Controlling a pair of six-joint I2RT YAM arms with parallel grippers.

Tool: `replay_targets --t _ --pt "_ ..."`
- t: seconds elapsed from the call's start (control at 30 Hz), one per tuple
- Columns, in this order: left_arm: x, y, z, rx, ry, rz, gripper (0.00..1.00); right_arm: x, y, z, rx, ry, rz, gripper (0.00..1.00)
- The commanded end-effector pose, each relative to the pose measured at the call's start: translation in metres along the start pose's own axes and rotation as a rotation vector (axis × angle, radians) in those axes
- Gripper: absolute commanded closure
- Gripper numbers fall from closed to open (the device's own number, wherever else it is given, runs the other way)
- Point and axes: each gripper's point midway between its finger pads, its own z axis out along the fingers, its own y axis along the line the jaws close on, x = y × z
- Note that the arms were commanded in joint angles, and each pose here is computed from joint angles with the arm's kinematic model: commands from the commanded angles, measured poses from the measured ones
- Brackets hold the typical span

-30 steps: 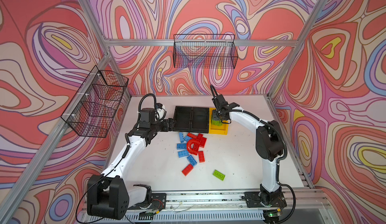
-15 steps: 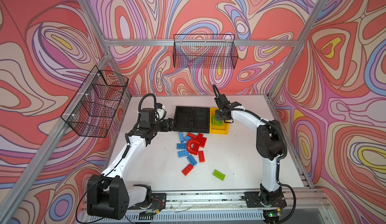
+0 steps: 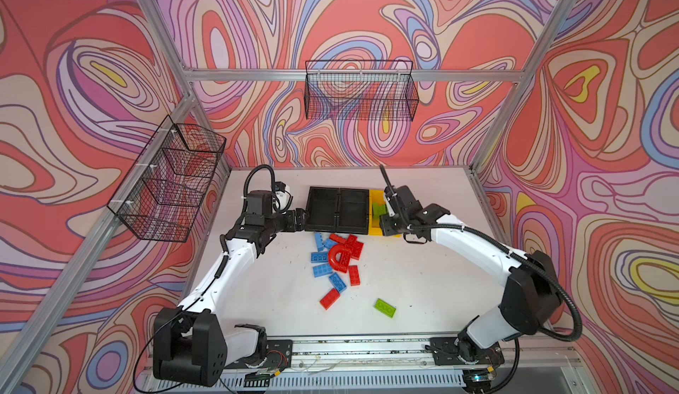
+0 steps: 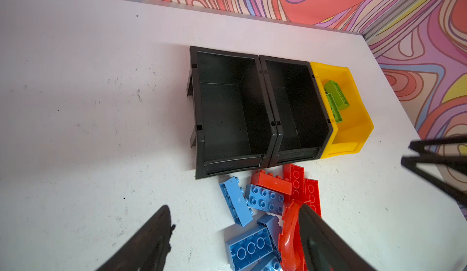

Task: Sort the legos into containers by color
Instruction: Pick up the lego from the bottom-center of the table.

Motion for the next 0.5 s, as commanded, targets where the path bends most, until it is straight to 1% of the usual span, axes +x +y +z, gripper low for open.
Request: replay_targets --t 0.0,0.07,0.17,0.3,0.47 --pt "-0.007 -0.002 -0.003 0.006 -0.007 0.008 0.19 0.064 0.025 0.000 -0.135 0.165 -0.006 0.40" --pt "-0.006 -0.003 -0.003 0.008 -0.008 0.008 0.19 0.093 0.047 -0.004 -0.209 0.209 -0.031 0.37" --pt "-0.006 -0.003 -0.003 0.010 -0.008 0.005 0.19 0.127 0.054 -0.004 -0.216 0.291 -0.012 0.33" --pt "-0.006 -0.004 -0.002 0.017 -0.006 0.003 0.19 0.156 0.077 -0.010 -0.253 0.344 -0.053 0.30" --pt "-0.006 -0.004 -0.003 0.018 -0.006 0.001 0.19 0.187 0.082 -0.007 -0.220 0.399 -0.094 0.28"
